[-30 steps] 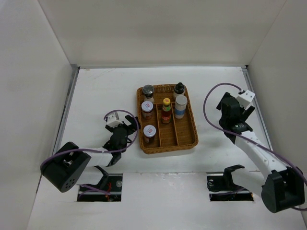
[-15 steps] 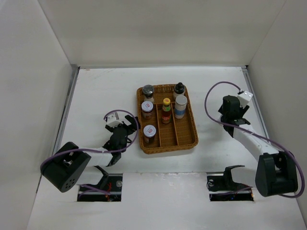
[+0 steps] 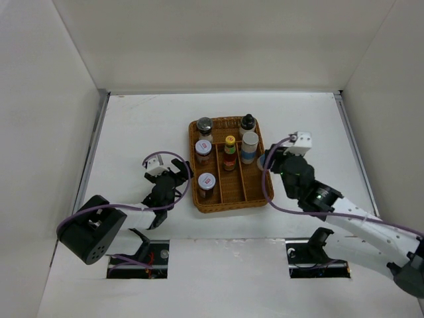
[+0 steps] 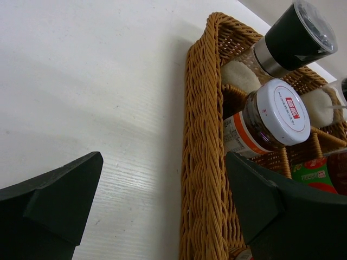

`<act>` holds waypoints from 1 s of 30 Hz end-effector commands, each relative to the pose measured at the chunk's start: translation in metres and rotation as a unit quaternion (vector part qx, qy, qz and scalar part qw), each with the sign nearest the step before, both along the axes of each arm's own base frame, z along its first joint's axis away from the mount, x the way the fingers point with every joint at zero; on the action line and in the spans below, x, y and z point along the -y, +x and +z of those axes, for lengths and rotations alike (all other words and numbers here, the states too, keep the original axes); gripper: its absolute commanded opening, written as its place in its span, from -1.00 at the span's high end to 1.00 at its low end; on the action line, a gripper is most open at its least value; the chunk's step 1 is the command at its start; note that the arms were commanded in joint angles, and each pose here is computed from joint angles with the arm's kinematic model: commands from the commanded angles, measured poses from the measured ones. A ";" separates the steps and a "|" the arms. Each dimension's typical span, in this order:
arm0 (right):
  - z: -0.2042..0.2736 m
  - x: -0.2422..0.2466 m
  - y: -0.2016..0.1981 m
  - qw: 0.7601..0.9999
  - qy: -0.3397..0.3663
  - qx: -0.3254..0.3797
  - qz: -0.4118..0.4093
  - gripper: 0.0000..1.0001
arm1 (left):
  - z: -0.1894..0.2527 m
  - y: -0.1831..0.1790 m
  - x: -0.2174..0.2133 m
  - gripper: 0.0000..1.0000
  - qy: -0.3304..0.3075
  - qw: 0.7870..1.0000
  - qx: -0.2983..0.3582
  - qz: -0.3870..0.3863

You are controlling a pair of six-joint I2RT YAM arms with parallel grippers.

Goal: Organize the condiment bottles

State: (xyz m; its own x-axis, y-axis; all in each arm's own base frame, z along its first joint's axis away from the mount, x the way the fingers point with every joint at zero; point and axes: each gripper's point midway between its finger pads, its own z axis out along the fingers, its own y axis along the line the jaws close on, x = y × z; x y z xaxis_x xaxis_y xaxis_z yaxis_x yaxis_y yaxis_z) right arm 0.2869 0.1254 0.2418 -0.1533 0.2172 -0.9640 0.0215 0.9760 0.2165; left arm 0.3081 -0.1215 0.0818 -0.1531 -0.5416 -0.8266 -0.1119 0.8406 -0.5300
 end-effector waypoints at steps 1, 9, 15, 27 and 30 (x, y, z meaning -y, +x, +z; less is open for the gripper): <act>0.008 -0.039 0.002 0.999 0.014 0.006 0.035 0.00 | 0.026 0.011 0.005 -1.00 -0.032 0.999 0.037 0.006; -0.028 -0.083 0.005 0.997 -0.008 -0.007 0.078 -0.02 | 0.026 0.011 0.005 -1.00 -0.032 0.999 0.036 0.006; -0.072 -0.083 0.005 0.995 -0.045 -0.046 0.076 -0.11 | 0.027 0.012 0.008 -1.00 -0.034 0.999 0.036 -0.001; -0.070 -0.075 0.000 0.996 -0.031 -0.043 0.069 -1.00 | 0.023 0.012 0.008 -1.00 -0.025 0.999 0.022 0.000; -0.025 -0.065 -0.007 0.997 0.013 0.004 0.071 -1.00 | 0.026 0.014 0.012 -1.00 -0.018 1.000 0.013 -0.006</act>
